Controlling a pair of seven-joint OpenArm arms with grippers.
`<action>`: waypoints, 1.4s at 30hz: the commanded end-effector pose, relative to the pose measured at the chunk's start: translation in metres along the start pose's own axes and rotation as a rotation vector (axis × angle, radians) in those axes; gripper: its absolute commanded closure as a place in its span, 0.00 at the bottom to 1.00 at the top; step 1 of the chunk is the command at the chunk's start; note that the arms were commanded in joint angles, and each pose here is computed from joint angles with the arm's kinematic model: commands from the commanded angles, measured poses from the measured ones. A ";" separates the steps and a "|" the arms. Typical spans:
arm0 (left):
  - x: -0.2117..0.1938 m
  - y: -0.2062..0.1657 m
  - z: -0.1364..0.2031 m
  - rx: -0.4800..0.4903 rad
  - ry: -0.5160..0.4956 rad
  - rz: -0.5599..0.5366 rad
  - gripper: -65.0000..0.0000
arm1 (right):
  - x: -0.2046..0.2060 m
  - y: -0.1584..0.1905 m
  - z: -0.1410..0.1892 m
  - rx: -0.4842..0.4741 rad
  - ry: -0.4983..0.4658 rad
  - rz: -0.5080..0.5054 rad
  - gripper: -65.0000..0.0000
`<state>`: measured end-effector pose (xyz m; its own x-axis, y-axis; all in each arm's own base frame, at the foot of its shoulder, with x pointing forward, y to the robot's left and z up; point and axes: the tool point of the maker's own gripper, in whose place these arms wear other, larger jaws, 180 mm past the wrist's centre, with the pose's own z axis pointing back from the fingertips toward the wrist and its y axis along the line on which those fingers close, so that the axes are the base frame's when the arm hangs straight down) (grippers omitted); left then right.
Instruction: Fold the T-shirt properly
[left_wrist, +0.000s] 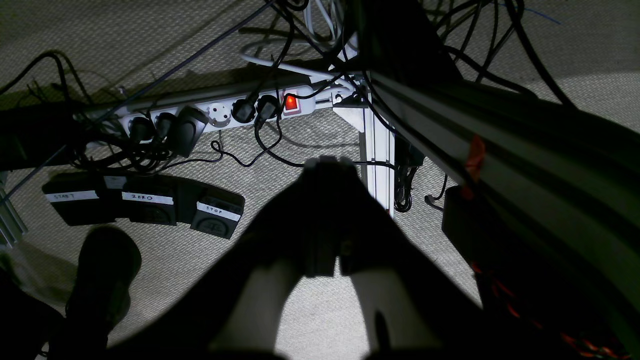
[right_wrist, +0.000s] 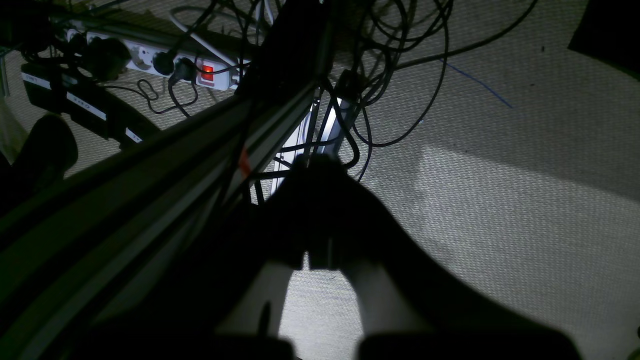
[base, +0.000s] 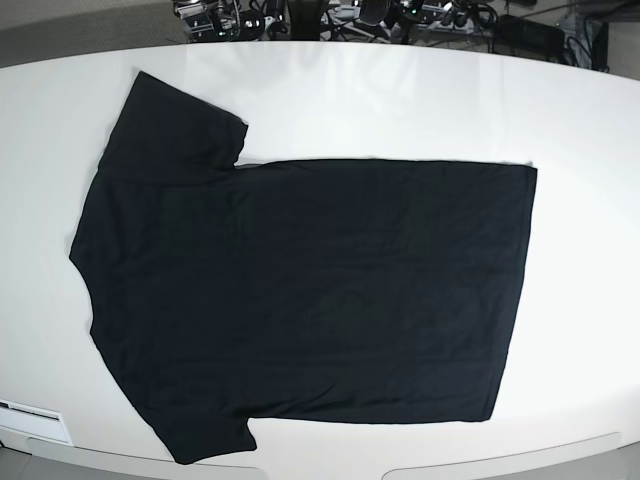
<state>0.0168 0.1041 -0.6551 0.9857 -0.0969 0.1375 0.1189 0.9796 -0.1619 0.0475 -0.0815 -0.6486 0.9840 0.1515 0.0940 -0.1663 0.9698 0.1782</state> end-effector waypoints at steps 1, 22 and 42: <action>0.001 -0.003 0.000 -0.015 -0.009 0.005 1.00 | 0.007 0.000 0.001 0.006 -0.021 -0.002 1.00; 0.002 -0.003 0.000 -0.015 -0.013 0.005 1.00 | 0.005 -0.008 0.001 -0.038 -0.009 0.058 1.00; 0.000 0.046 0.019 0.030 0.155 -0.243 1.00 | -0.055 -0.088 0.022 -0.130 0.191 0.188 1.00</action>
<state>0.0263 0.1560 -0.6445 0.9357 -0.3518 0.0252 0.3525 0.9306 -0.0986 0.0090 -0.1810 -0.6480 0.9327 0.3531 -0.0729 -0.3510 0.9355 0.0409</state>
